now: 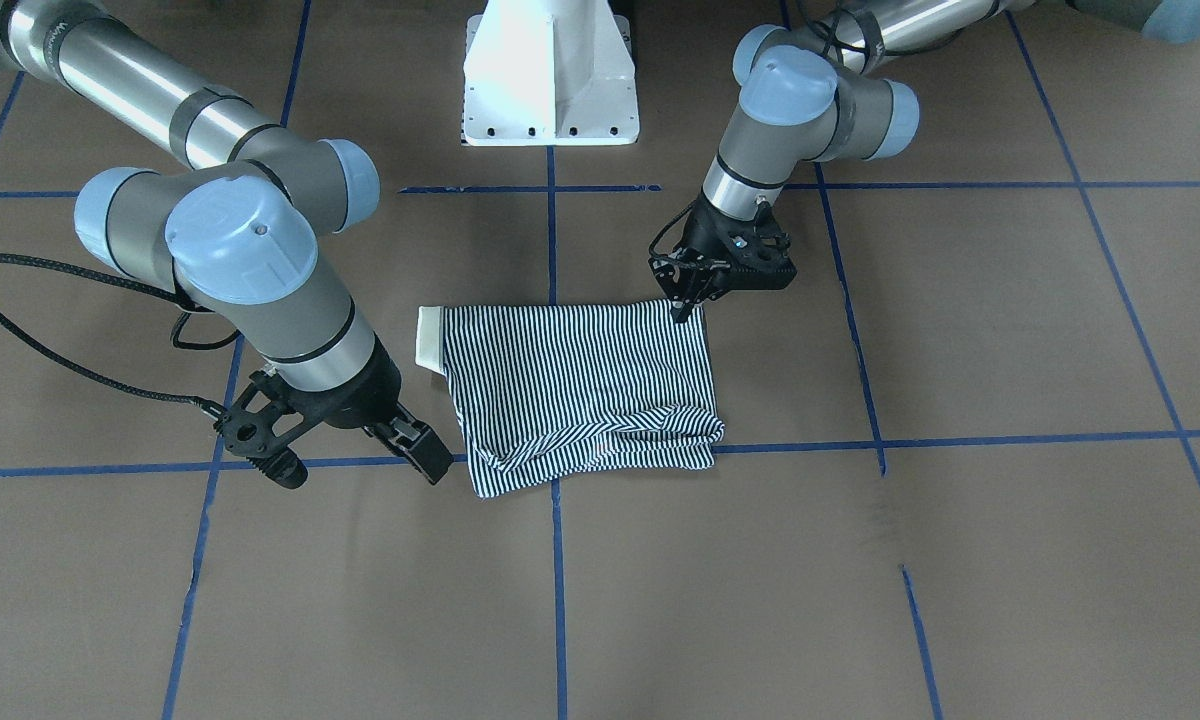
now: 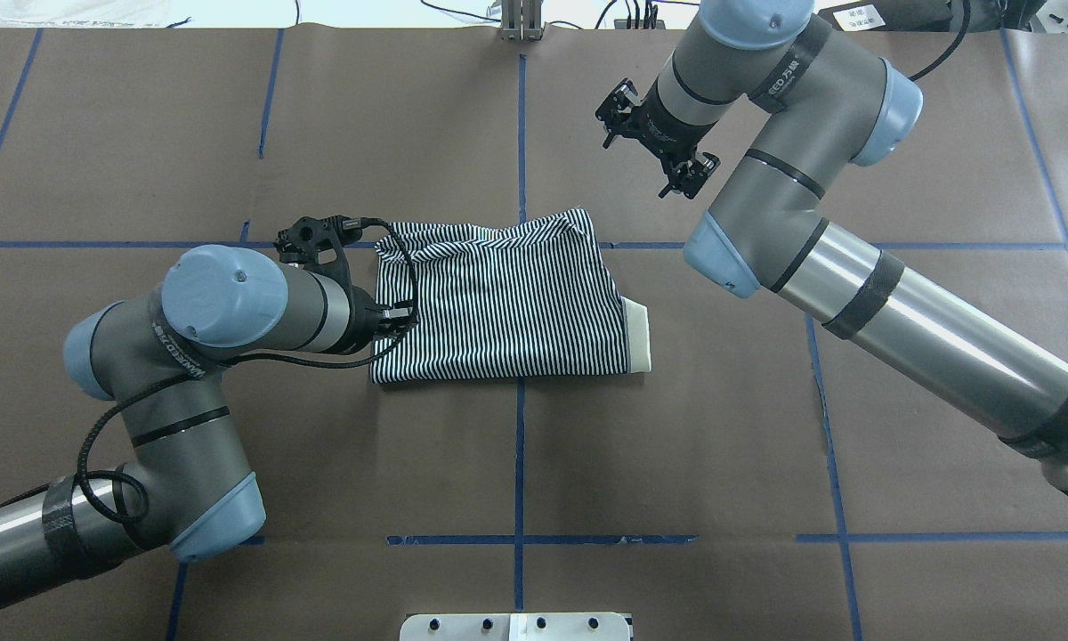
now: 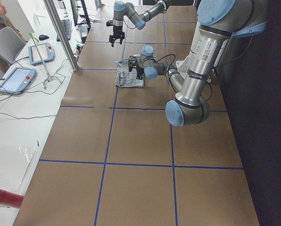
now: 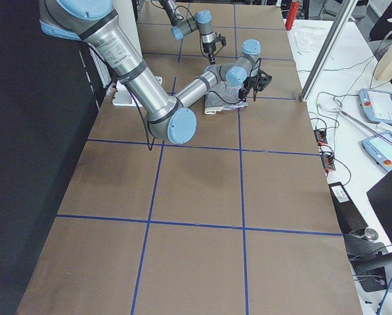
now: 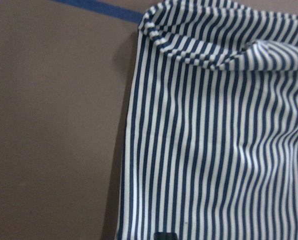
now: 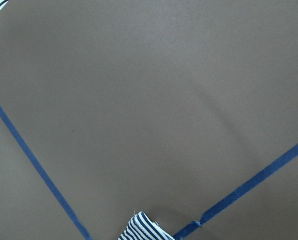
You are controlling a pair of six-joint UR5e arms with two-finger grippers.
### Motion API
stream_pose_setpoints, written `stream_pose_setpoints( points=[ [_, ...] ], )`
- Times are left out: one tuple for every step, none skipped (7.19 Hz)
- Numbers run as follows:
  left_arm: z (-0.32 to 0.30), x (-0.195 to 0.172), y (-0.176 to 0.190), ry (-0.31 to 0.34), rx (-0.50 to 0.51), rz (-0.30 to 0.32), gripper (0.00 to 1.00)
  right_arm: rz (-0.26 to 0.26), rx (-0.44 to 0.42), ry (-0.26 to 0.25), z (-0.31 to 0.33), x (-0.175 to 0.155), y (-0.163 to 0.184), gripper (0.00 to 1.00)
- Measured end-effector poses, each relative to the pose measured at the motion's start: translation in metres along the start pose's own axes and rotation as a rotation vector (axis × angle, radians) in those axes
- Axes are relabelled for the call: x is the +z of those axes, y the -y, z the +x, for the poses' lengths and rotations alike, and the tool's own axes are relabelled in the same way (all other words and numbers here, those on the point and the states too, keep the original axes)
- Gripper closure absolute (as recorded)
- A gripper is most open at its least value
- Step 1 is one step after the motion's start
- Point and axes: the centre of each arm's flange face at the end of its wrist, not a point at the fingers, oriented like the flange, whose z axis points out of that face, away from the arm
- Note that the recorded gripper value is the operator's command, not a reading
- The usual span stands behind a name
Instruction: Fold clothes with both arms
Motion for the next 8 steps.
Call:
stream_pose_setpoints(
  points=[
    [0.006, -0.017, 0.009, -0.002, -0.008, 0.015, 1.0, 0.0, 0.001, -0.002, 0.002, 0.001, 0.001, 0.0],
    [0.012, -0.016, 0.014, 0.006, -0.012, 0.022, 1.0, 0.001, 0.003, -0.005, 0.004, 0.002, 0.002, 0.0],
    [0.022, 0.003, 0.019, 0.032, -0.011, 0.022, 1.0, 0.0, 0.004, -0.007, 0.007, 0.003, 0.003, 0.0],
    [0.032, 0.029, 0.025, 0.068, 0.013, 0.016, 1.0, -0.001, 0.003, -0.006, 0.011, 0.003, 0.003, 0.0],
    [0.037, 0.05, 0.03, 0.1, 0.061, 0.008, 1.0, -0.002, 0.0, -0.004, 0.016, 0.001, 0.003, 0.0],
    [0.035, 0.063, 0.034, 0.124, 0.106, 0.003, 1.0, -0.004, -0.002, -0.002, 0.018, 0.0, 0.002, 0.0],
    [0.032, 0.071, 0.037, 0.14, 0.139, 0.001, 1.0, -0.005, -0.003, -0.002, 0.019, -0.001, 0.002, 0.0],
    [0.031, 0.076, 0.041, 0.148, 0.158, 0.001, 1.0, -0.005, -0.003, -0.002, 0.02, 0.0, 0.002, 0.0]
  ],
)
